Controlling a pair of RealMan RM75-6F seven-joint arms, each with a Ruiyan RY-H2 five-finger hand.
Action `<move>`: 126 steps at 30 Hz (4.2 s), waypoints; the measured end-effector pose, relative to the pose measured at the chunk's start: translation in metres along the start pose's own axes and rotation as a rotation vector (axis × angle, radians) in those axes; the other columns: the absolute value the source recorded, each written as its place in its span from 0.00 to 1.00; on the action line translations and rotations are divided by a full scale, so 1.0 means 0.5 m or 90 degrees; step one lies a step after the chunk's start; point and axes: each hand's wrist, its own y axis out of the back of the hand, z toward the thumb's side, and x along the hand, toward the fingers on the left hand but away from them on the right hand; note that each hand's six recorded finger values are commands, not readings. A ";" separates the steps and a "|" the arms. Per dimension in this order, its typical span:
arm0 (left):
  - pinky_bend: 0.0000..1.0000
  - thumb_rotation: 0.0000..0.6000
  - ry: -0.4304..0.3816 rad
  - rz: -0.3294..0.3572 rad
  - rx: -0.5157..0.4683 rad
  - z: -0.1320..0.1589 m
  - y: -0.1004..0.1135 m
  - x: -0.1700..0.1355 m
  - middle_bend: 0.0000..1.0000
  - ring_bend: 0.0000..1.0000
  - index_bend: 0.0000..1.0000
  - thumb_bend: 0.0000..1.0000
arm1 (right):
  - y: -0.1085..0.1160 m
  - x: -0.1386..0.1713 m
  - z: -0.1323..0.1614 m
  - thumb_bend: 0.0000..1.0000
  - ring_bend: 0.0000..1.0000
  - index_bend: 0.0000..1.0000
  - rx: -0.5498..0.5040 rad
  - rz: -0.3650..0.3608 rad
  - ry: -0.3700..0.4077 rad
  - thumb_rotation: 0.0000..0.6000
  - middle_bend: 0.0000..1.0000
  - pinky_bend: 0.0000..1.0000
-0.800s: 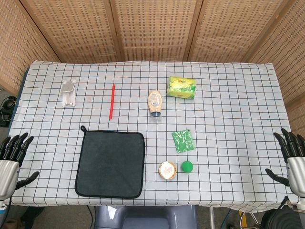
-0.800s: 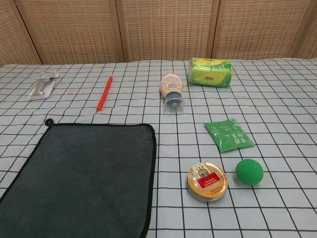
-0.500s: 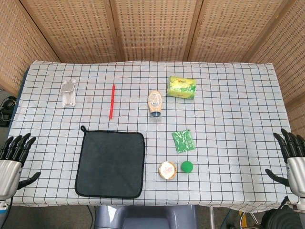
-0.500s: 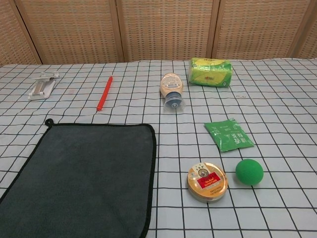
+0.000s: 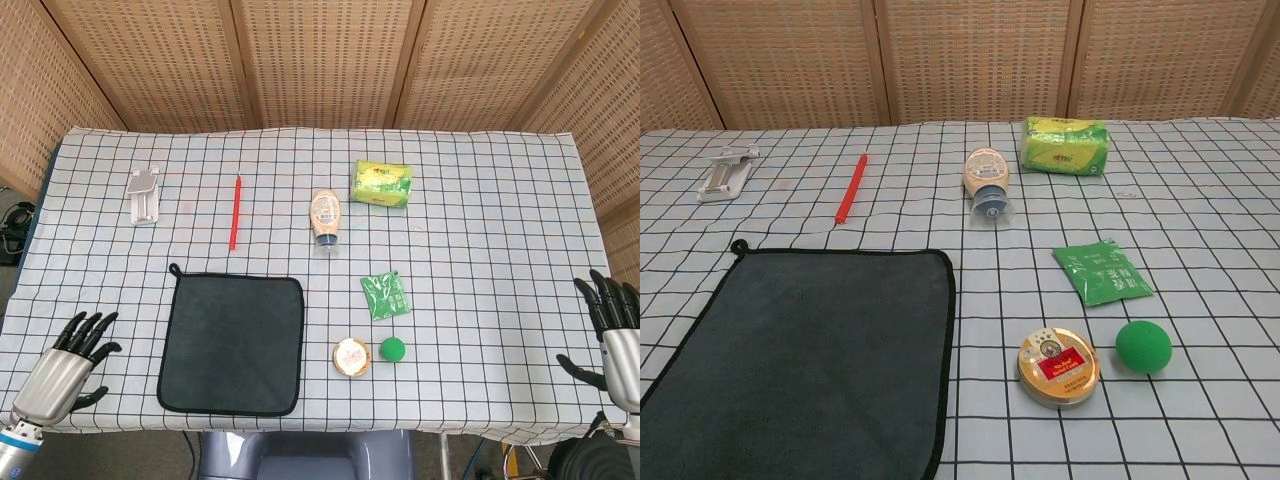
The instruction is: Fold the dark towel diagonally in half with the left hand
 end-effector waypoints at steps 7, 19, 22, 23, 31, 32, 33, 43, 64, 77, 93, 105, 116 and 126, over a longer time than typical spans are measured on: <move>0.00 1.00 -0.075 -0.029 0.002 0.022 -0.085 0.006 0.00 0.00 0.41 0.27 | -0.002 0.000 0.000 0.00 0.00 0.00 0.000 0.002 -0.001 1.00 0.00 0.00; 0.00 1.00 -0.153 -0.044 0.005 0.067 -0.156 0.012 0.00 0.00 0.44 0.29 | 0.005 -0.001 -0.005 0.00 0.00 0.00 -0.009 -0.001 -0.004 1.00 0.00 0.00; 0.00 1.00 -0.161 -0.045 0.007 0.075 -0.165 0.018 0.00 0.00 0.44 0.29 | 0.007 -0.001 -0.008 0.00 0.00 0.00 -0.012 -0.003 -0.006 1.00 0.00 0.00; 0.00 1.00 -0.163 -0.045 0.009 0.077 -0.168 0.020 0.00 0.00 0.44 0.29 | 0.007 -0.001 -0.008 0.00 0.00 0.00 -0.012 -0.003 -0.007 1.00 0.00 0.00; 0.00 1.00 -0.167 -0.049 0.013 0.084 -0.187 0.030 0.00 0.00 0.45 0.29 | 0.007 -0.003 -0.011 0.00 0.00 0.00 -0.014 -0.002 -0.009 1.00 0.00 0.00; 0.00 1.00 -0.167 -0.049 0.013 0.085 -0.189 0.031 0.00 0.00 0.46 0.29 | 0.008 -0.003 -0.011 0.00 0.00 0.00 -0.014 -0.002 -0.009 1.00 0.00 0.00; 0.00 1.00 -0.168 -0.049 0.011 0.087 -0.190 0.031 0.00 0.00 0.46 0.29 | 0.008 -0.003 -0.012 0.00 0.00 0.00 -0.015 -0.003 -0.010 1.00 0.00 0.00; 0.00 1.00 -0.169 -0.052 0.019 0.092 -0.198 0.038 0.00 0.00 0.49 0.29 | 0.010 -0.002 -0.013 0.00 0.00 0.00 -0.016 -0.004 -0.010 1.00 0.00 0.00; 0.00 1.00 -0.172 -0.053 0.021 0.098 -0.200 0.044 0.00 0.00 0.51 0.44 | 0.014 -0.001 -0.014 0.00 0.00 0.00 -0.021 -0.006 -0.010 1.00 0.00 0.00; 0.00 1.00 -0.160 -0.040 -0.010 0.104 -0.189 0.053 0.00 0.00 0.63 0.48 | 0.015 0.000 -0.013 0.00 0.00 0.00 -0.024 -0.005 -0.008 1.00 0.00 0.00; 0.00 1.00 -0.135 0.025 -0.044 0.124 -0.092 0.165 0.00 0.00 0.64 0.48 | 0.016 -0.002 -0.017 0.00 0.00 0.00 -0.023 -0.007 -0.012 1.00 0.00 0.00; 0.00 1.00 -0.182 0.053 0.007 0.180 -0.025 0.342 0.00 0.00 0.65 0.48 | 0.015 -0.013 -0.039 0.00 0.00 0.00 -0.021 -0.006 -0.037 1.00 0.00 0.00; 0.00 1.00 -0.225 0.044 0.067 0.246 -0.030 0.444 0.00 0.00 0.66 0.48 | 0.015 -0.022 -0.063 0.00 0.00 0.00 -0.025 -0.007 -0.063 1.00 0.00 0.00; 0.00 1.00 -0.239 0.048 0.097 0.280 -0.028 0.509 0.00 0.00 0.66 0.48 | 0.017 -0.027 -0.081 0.00 0.00 0.00 -0.029 -0.007 -0.081 1.00 0.00 0.00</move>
